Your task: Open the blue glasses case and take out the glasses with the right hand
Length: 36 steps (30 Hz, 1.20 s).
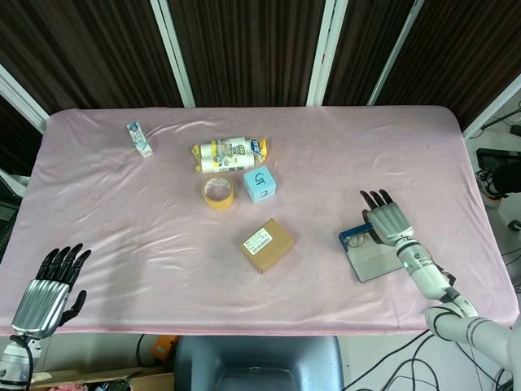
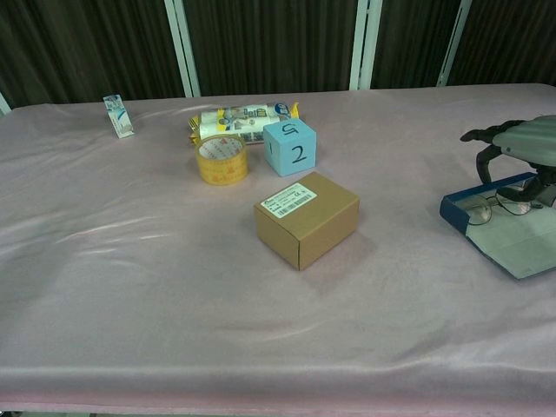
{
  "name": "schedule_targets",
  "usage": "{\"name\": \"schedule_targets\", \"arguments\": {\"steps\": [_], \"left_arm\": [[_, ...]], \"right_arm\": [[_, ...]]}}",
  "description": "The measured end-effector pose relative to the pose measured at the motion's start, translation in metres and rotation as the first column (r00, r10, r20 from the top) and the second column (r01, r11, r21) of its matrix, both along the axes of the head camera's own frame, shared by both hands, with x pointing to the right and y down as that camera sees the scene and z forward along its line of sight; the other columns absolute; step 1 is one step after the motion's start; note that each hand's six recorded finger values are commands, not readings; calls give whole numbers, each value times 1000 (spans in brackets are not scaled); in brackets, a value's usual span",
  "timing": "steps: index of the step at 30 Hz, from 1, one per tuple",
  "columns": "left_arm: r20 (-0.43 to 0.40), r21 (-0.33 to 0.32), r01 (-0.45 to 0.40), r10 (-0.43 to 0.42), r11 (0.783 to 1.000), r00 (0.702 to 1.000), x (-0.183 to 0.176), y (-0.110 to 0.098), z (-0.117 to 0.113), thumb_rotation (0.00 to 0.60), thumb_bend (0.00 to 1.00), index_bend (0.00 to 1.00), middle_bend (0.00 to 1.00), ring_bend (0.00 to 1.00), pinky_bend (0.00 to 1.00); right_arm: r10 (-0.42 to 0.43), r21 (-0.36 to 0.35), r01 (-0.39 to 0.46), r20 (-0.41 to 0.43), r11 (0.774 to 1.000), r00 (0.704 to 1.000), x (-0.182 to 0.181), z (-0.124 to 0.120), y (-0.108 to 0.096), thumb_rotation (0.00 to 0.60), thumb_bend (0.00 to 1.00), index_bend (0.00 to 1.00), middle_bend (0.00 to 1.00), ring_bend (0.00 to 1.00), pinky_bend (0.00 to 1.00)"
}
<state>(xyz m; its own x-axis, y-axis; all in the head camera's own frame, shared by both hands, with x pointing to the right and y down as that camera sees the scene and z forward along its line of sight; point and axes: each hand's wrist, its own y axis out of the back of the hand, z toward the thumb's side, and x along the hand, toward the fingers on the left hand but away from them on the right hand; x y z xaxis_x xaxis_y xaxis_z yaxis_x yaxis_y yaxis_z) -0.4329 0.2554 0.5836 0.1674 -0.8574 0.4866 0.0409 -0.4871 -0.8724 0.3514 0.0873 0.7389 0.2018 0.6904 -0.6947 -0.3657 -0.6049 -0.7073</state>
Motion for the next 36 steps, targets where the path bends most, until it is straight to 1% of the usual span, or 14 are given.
{"name": "schedule_targets", "arguments": {"steps": [6,9,12,14,16,19,24,29,32,36], "left_arm": [[0,-1,0,0,1000,1000,0,0,0,600,417,0,0,0,80],[0,-1,0,0,1000,1000,0,0,0,600,417,0,0,0,80],[1,-3,0,0,1000,1000,0,0,0,600,417,0,0,0,80],[0,-2,0,0,1000,1000,0,0,0,600,417,0,0,0,80],[0,-2,1,-1,1000,1000,0,0,0,600,417,0,0,0,80],[-1,-3,1,-1,1000,1000,0,0,0,600,417,0,0,0,80],[-4,-3,1,-1,1000,1000,0,0,0,600,418,0,0,0,80],[-4,-6,3,-3,1000,1000,-1,0,0,600,417,0,0,0,80],[-4,-8,1,-1,1000,1000,-1,0,0,600,417,0,0,0,80],[-5,-6,3,-3,1000,1000,-1,0,0,600,417,0,0,0,80]], "right_arm": [[11,37,-11,15,999,1000,-1,-2,-2,600,584,593,29,0,0],[14,41,-14,16,999,1000,-1,-2,-2,600,584,592,32,0,0],[10,77,-11,21,997,1000,-3,-4,-3,600,584,592,34,0,0],[0,122,-3,28,993,1000,-5,-7,-4,600,584,592,34,0,0],[-11,167,5,37,986,999,-9,-10,-5,600,584,592,34,0,0],[-31,215,21,45,976,998,-15,-13,-6,600,584,592,34,0,0],[-58,278,44,42,959,997,-21,-18,-8,600,584,590,35,0,0],[-96,356,77,36,931,995,-29,-23,-7,600,584,592,38,0,0],[-122,386,104,23,917,992,-34,-22,-4,600,584,595,41,0,0],[-142,401,122,20,908,990,-40,-19,1,600,584,600,46,0,0]]}}
